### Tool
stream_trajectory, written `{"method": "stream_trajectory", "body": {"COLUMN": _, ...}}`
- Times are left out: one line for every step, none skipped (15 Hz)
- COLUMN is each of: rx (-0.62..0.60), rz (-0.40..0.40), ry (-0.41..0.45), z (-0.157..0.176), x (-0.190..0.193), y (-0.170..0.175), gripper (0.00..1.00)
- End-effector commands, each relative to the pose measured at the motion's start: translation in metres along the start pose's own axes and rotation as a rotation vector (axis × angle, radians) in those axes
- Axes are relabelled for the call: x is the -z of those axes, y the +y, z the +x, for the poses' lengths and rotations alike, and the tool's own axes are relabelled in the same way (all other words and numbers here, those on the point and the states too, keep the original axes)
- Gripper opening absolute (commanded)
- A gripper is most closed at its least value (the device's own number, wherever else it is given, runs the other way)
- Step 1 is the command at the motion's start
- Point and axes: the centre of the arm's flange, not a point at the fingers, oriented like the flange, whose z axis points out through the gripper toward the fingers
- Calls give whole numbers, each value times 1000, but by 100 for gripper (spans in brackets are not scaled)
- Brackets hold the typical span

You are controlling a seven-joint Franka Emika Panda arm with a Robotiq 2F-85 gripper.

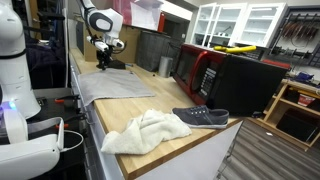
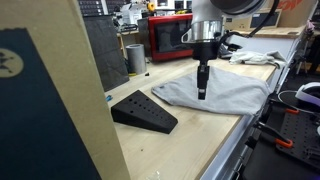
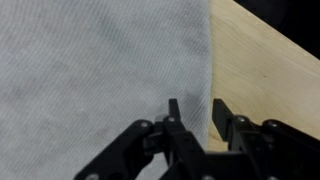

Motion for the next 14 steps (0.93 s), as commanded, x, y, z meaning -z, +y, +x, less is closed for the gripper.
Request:
{"method": "stream_trajectory", "body": {"rx": -23, "rz": -44, "ry": 54, "z": -19, "x": 52, "y": 34, "gripper": 73}}
{"method": "stream_trajectory", "body": {"rx": -45, "rz": -55, "ry": 71, "z": -24, "x": 63, "y": 50, "gripper": 81}}
{"method": "stream_trajectory", "body": {"rx": -71, "rz": -67, "ry": 82, "z": -28, "x": 71, "y": 66, "gripper": 87}}
{"method": "stream_trajectory", "body": {"rx": -89, "rz": -75, "ry": 93, "z": -33, "x": 77, "y": 82, "gripper": 95}}
{"method": "stream_trajectory", "body": {"rx": -113, "rz": -83, "ry": 100, "z": -37, "x": 82, "y": 96, "gripper": 99}}
{"method": "stream_trajectory", "body": {"rx": -135, "rz": -93, "ry": 108, "z": -42, "x": 86, "y": 111, "gripper": 100}}
{"method": "stream_trajectory", "body": {"rx": -154, "rz": -95, "ry": 114, "z": -45, "x": 89, "y": 124, "gripper": 100}}
{"method": "stream_trajectory", "body": {"rx": -170, "rz": -99, "ry": 119, "z": -47, "x": 91, "y": 138, "gripper": 100}}
{"method": "stream_trajectory", "body": {"rx": -189, "rz": -99, "ry": 122, "z": -48, "x": 91, "y": 150, "gripper": 100}}
{"method": "stream_trajectory", "body": {"rx": -207, "rz": -96, "ry": 123, "z": -49, "x": 91, "y": 161, "gripper": 100}}
{"method": "stream_trajectory", "body": {"rx": -225, "rz": -92, "ry": 124, "z": -50, "x": 91, "y": 172, "gripper": 100}}
{"method": "stream_trajectory", "body": {"rx": -243, "rz": -90, "ry": 124, "z": -51, "x": 91, "y": 181, "gripper": 100}}
{"method": "stream_trajectory", "body": {"rx": -256, "rz": -92, "ry": 125, "z": -50, "x": 92, "y": 189, "gripper": 100}}
{"method": "stream_trajectory", "body": {"rx": -266, "rz": -95, "ry": 123, "z": -48, "x": 92, "y": 195, "gripper": 100}}
